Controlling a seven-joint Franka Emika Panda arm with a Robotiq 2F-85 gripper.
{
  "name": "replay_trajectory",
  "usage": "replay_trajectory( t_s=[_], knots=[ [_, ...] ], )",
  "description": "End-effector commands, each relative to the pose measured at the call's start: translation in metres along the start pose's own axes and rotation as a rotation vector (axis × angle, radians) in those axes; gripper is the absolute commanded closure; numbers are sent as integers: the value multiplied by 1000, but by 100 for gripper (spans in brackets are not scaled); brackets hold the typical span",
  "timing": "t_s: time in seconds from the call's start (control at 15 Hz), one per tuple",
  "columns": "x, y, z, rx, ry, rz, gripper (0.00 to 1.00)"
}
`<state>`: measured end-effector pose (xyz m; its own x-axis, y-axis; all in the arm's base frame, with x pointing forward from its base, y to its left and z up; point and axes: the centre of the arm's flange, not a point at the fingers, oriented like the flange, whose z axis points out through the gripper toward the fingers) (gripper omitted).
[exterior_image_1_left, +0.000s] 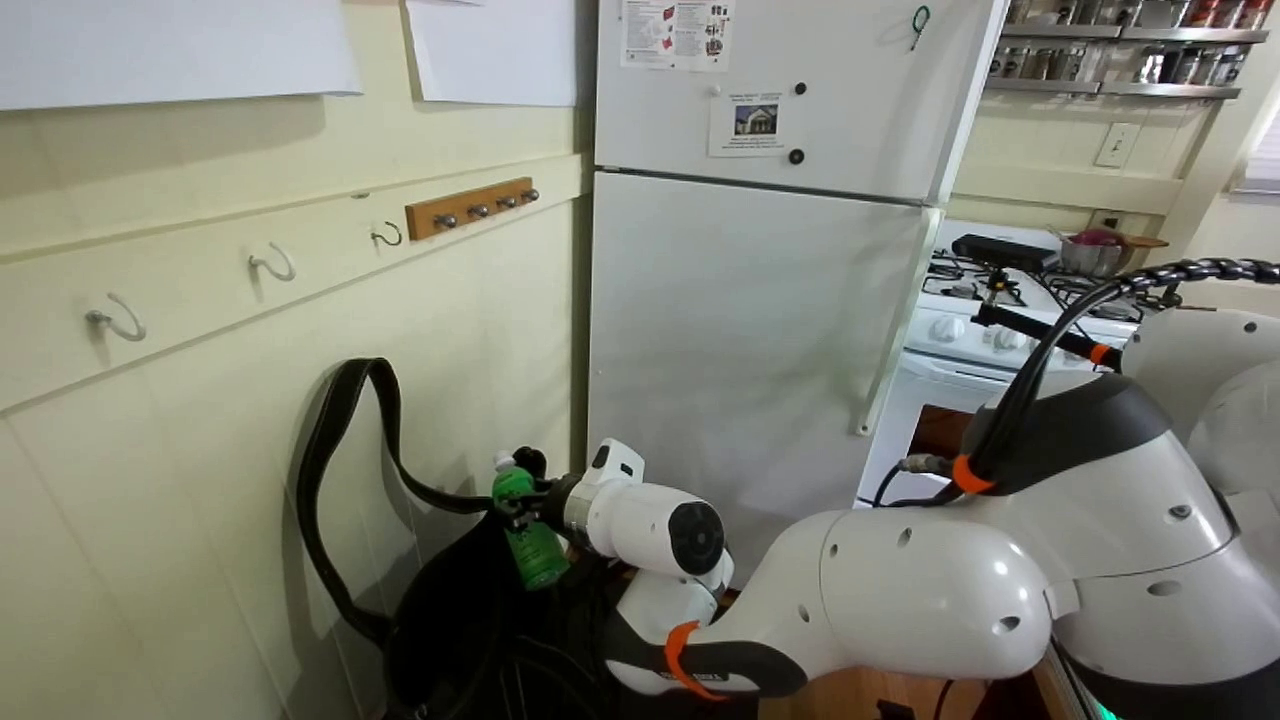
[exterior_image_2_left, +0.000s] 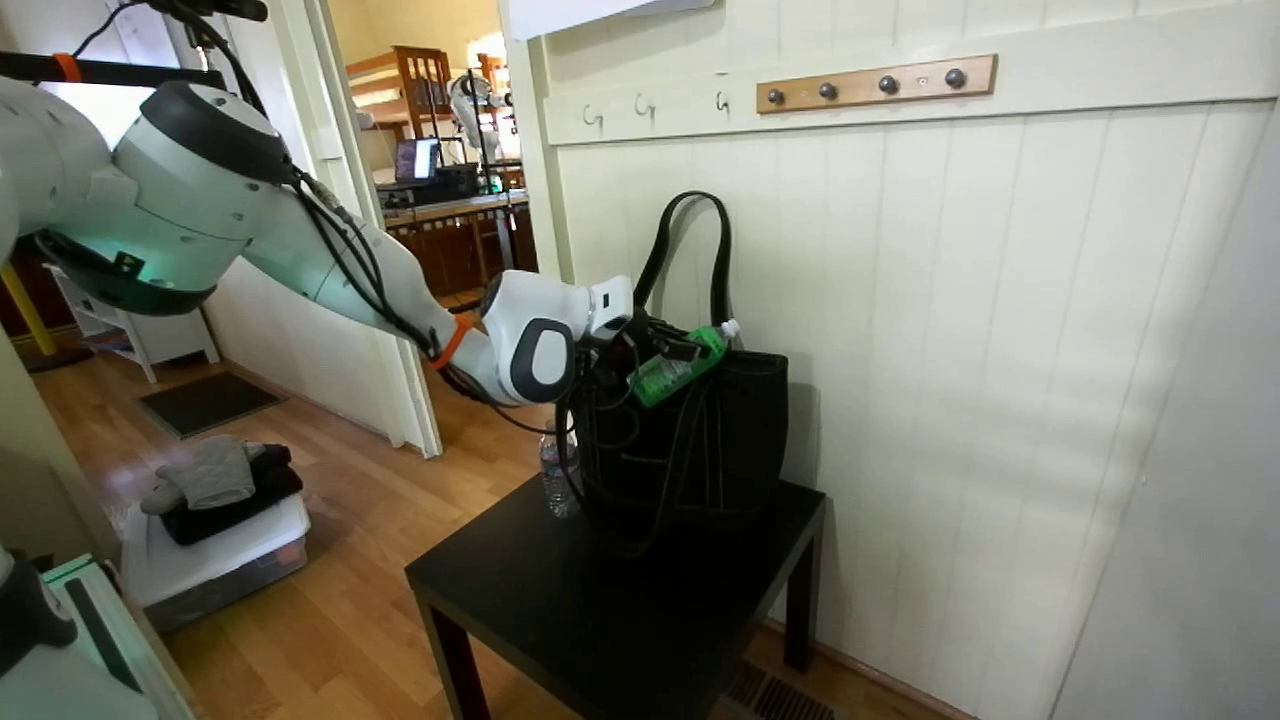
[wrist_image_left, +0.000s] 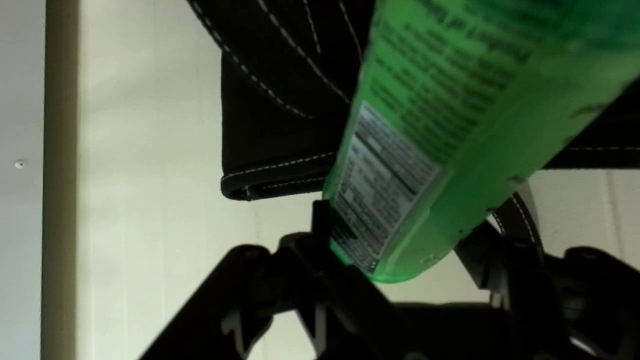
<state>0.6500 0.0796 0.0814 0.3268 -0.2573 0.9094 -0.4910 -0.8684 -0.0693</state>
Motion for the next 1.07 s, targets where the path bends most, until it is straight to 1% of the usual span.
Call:
replay_trajectory(
  t_s=[0.0, 0.2, 0.4, 0.6, 0.8, 1.0],
  knots=[
    [-34, -43, 28, -9, 37, -3, 63],
    [-44, -44, 24, -7, 33, -17, 63],
    [-52, -42, 19, -48, 15, 1, 63],
    [-59, -36, 20, -84, 2, -13, 63],
    [-52, -32, 14, -92, 19, 11, 63],
    [-40, -40, 6, -67, 53, 60, 63]
  ],
)
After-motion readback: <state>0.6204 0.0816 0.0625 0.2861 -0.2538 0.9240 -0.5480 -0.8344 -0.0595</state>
